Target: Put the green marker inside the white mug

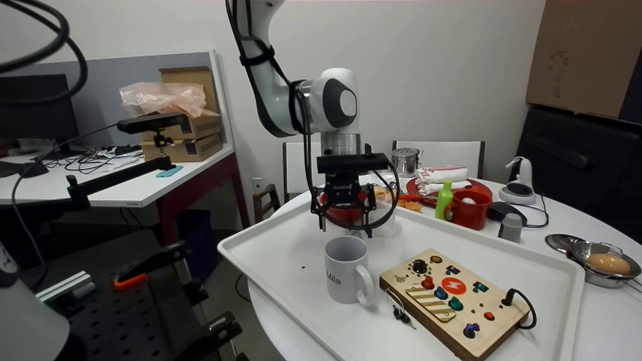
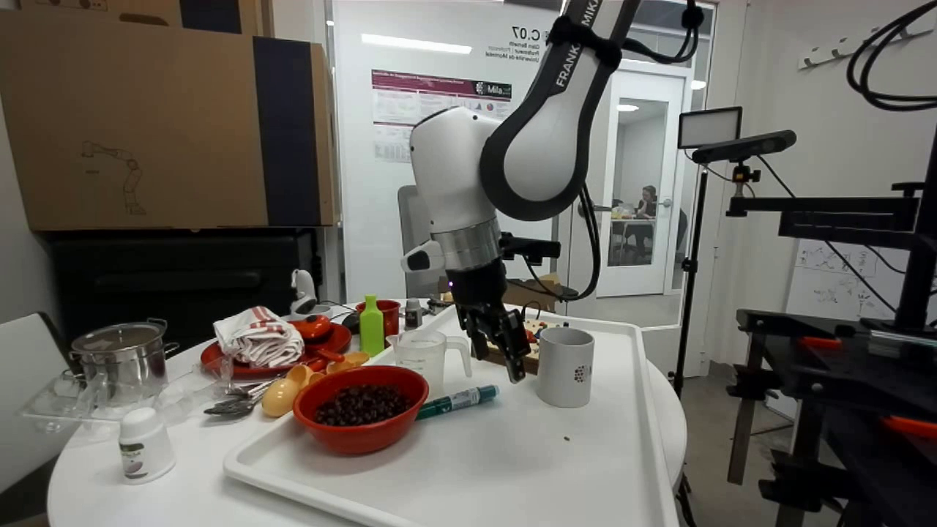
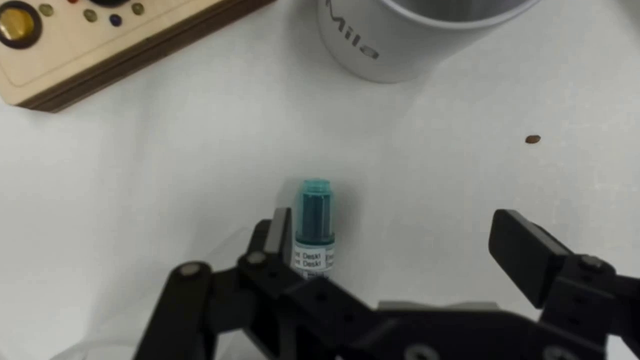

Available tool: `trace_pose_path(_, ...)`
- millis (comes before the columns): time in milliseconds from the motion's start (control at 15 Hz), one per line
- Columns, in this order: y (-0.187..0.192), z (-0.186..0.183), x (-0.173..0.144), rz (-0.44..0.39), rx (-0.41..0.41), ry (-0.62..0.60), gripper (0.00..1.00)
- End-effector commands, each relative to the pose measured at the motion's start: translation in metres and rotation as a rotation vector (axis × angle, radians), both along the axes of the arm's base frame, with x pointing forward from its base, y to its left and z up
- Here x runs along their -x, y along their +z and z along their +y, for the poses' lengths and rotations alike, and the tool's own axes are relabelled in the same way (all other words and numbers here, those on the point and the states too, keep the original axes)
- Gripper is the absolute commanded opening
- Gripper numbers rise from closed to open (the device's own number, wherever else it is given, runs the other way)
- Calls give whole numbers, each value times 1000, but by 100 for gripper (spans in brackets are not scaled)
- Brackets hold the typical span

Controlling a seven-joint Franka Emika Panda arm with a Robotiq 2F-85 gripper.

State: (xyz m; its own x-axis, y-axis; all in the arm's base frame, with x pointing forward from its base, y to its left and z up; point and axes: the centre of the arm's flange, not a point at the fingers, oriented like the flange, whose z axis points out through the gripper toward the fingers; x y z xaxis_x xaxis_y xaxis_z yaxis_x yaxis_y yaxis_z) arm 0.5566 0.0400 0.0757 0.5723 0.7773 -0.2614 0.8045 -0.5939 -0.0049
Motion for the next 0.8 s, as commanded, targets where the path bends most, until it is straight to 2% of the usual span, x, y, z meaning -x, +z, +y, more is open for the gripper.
trace_pose_path(0, -10, 8, -13, 14, 22, -12, 100)
trace_pose_path(467, -27, 14, -17, 20, 38, -1, 100)
trace_pose_path(733, -33, 15, -22, 6, 78, 1, 100)
